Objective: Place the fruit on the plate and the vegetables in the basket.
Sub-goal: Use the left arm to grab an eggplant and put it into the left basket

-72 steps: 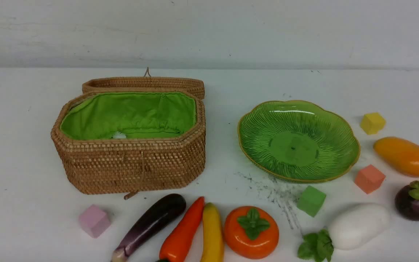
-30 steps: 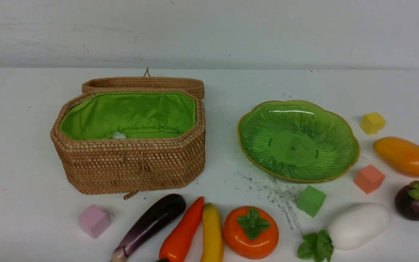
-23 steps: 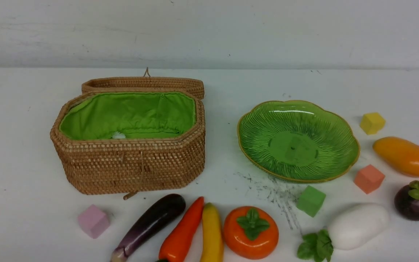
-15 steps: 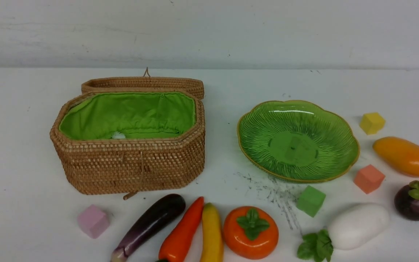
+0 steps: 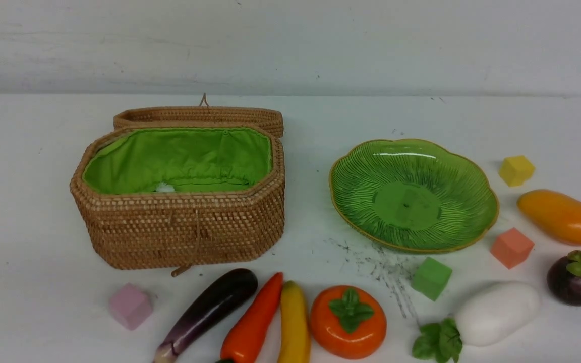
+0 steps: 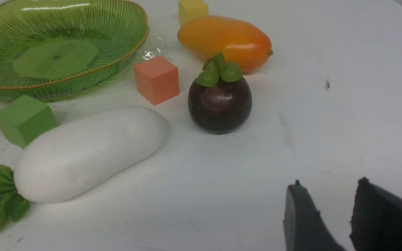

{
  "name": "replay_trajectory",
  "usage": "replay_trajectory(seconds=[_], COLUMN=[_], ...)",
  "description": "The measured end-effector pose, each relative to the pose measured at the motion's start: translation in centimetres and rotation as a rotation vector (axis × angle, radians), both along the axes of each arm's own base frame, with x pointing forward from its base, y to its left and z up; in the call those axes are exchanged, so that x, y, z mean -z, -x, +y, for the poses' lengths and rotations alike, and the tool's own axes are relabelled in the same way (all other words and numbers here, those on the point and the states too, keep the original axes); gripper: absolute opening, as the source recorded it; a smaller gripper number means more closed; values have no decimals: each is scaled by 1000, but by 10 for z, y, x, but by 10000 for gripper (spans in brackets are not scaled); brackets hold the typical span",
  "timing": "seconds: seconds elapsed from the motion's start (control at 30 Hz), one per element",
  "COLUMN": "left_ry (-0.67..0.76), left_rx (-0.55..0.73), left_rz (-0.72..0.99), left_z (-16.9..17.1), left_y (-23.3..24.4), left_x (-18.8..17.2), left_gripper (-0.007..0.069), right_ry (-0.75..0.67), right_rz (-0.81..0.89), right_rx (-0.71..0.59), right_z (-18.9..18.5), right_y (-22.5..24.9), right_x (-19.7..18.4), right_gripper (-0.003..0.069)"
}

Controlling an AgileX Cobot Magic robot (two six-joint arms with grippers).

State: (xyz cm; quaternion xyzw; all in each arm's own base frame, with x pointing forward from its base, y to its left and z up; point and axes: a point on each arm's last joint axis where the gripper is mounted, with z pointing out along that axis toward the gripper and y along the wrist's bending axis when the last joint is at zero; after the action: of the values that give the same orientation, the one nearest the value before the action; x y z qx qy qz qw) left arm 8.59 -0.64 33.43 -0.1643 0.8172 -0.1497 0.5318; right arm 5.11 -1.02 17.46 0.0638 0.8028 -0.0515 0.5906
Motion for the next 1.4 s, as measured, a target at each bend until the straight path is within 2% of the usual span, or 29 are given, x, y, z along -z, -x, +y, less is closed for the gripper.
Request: replay_trajectory(seconds=[0.1, 0.2, 0.37, 0.63, 0.73, 0.87, 0.9, 0.97, 1.0, 1.07, 1.27, 1.4], left_ry=[-61, -168, -228, -216, -284, -400, -467, -527, -528, -585, -643, -634], left_rx=[78, 222, 397, 487, 551, 650, 673, 683, 683, 702, 769, 780], left_rz=[57, 129, 307, 598, 665, 682, 693, 706, 709, 723, 784, 834], left_z=[-6, -18, -43, -79, -93, -119, -129, -135, -135, -138, -147, -150], left_y=[-14, -32, -55, -116, -139, -162, -171, -182, -182, -192, -209, -214], left_x=[8, 19, 45, 62, 69, 75, 82, 91, 92, 106, 151, 174], left_gripper=[239, 239, 239, 249, 286, 379, 440, 503, 503, 554, 578, 544], right_ry=[0, 0, 0, 0, 0, 0, 0, 0, 0, 0, 0, 0], right_rz=[0, 0, 0, 0, 0, 0, 0, 0, 0, 0, 0, 0], right_rx=[0, 0, 0, 0, 0, 0, 0, 0, 0, 0, 0, 0], right_z=[0, 0, 0, 0, 0, 0, 0, 0, 0, 0, 0, 0], right_y=[0, 0, 0, 0, 0, 0, 0, 0, 0, 0, 0, 0], right_x=[0, 0, 0, 0, 0, 0, 0, 0, 0, 0, 0, 0], right_gripper=[242, 242, 242, 242, 242, 242, 242, 242, 242, 242, 242, 242])
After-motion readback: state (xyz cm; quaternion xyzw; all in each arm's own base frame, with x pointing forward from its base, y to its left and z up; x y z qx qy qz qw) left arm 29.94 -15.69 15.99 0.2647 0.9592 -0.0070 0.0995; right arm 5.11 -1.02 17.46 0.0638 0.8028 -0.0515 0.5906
